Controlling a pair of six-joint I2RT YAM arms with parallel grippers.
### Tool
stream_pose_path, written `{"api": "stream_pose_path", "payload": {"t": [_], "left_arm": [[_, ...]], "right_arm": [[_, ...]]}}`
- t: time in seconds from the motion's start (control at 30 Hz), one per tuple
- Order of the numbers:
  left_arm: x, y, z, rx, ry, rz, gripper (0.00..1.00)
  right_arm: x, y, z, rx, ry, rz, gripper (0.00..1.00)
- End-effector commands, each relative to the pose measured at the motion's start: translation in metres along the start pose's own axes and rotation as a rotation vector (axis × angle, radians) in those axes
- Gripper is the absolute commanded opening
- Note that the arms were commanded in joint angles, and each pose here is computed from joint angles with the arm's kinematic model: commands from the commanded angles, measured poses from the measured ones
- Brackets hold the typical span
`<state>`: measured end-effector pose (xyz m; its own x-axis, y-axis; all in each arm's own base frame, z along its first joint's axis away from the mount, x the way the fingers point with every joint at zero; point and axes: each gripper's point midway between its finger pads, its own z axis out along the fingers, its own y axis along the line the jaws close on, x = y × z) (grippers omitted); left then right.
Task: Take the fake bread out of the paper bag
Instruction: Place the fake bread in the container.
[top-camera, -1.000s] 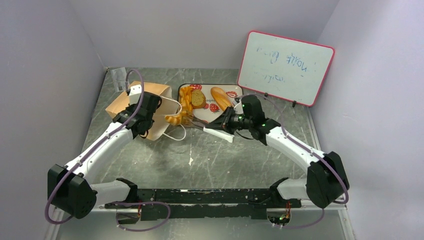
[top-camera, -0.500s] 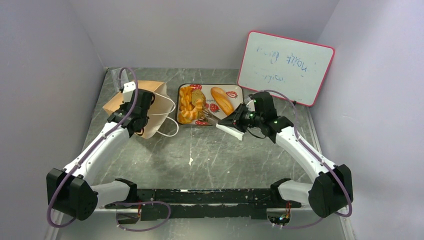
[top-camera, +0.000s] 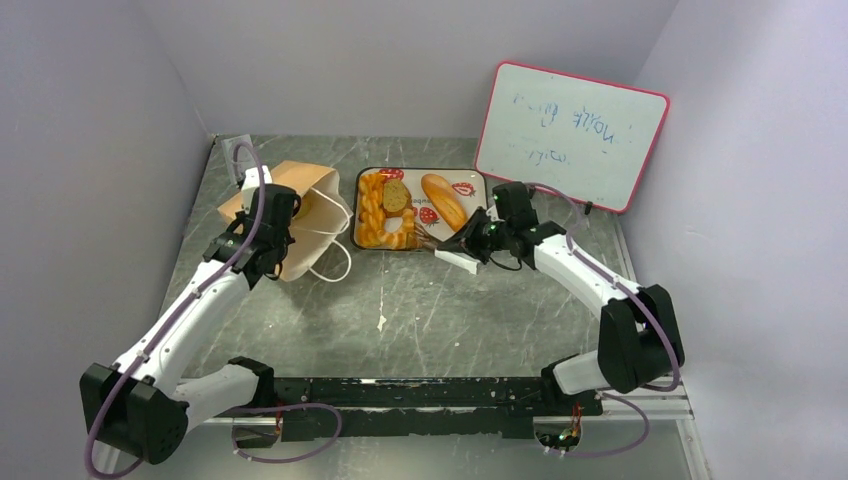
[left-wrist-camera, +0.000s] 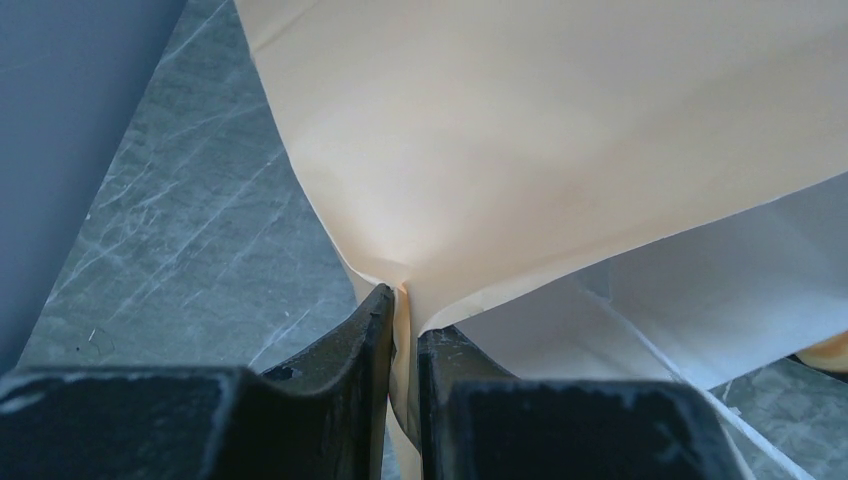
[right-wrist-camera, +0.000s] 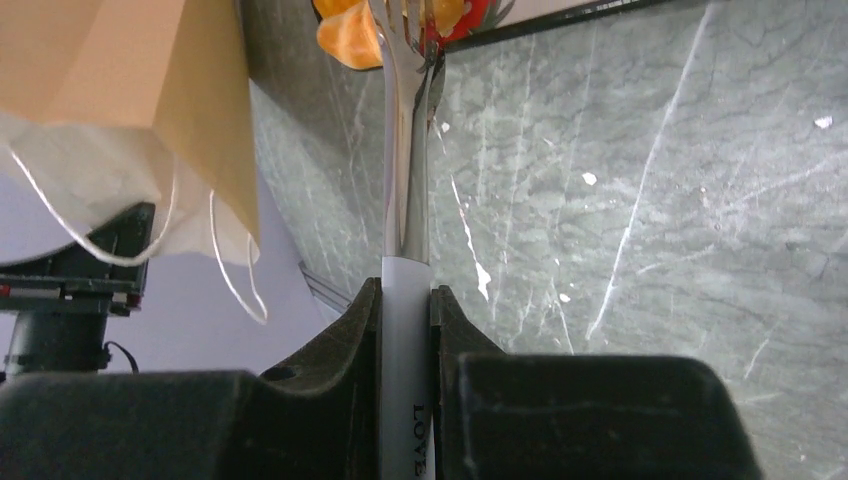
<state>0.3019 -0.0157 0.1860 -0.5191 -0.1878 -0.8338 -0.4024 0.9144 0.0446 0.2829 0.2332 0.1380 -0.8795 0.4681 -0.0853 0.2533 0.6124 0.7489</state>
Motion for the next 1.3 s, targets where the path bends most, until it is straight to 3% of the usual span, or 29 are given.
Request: {"api": "stream_pose_path", "payload": {"t": [0.0, 0.1, 0.23, 0.6, 0.8, 1.03, 1.27], "left_arm": [[-0.016, -0.009, -0.006, 0.075, -0.059, -0.036, 0.07], [-0.017, -0.008, -0.008, 0.076, -0.061, -0.031, 0.07], [-0.017, -0.008, -0.008, 0.084, -0.060, -0.025, 0.07], [-0.018, -0.011, -0.008, 0.093, -0.060, -0.010, 0.07], [-0.017, -0.011, -0.008, 0.093, -0.057, -0.016, 0.07], [-0.016, -0.008, -0.009, 0.085, -0.053, -0.019, 0.07], [-0.016, -0.007, -0.009, 0.077, -0.049, -0.020, 0.07]], "right_arm": [[-0.026, 0.020, 0.003, -0.057, -0.069, -0.022, 0.11], [-0.031, 0.019, 0.008, -0.056, -0.078, -0.009, 0.25], [-0.034, 0.017, 0.008, -0.060, -0.084, 0.010, 0.37], [-0.029, 0.014, -0.004, -0.073, -0.099, 0.018, 0.40], [-0.020, 0.004, 0.000, -0.068, -0.073, 0.026, 0.31], [-0.014, -0.004, -0.001, -0.061, -0.065, 0.016, 0.02], [-0.010, 0.002, -0.010, -0.092, -0.070, 0.002, 0.00]]}}
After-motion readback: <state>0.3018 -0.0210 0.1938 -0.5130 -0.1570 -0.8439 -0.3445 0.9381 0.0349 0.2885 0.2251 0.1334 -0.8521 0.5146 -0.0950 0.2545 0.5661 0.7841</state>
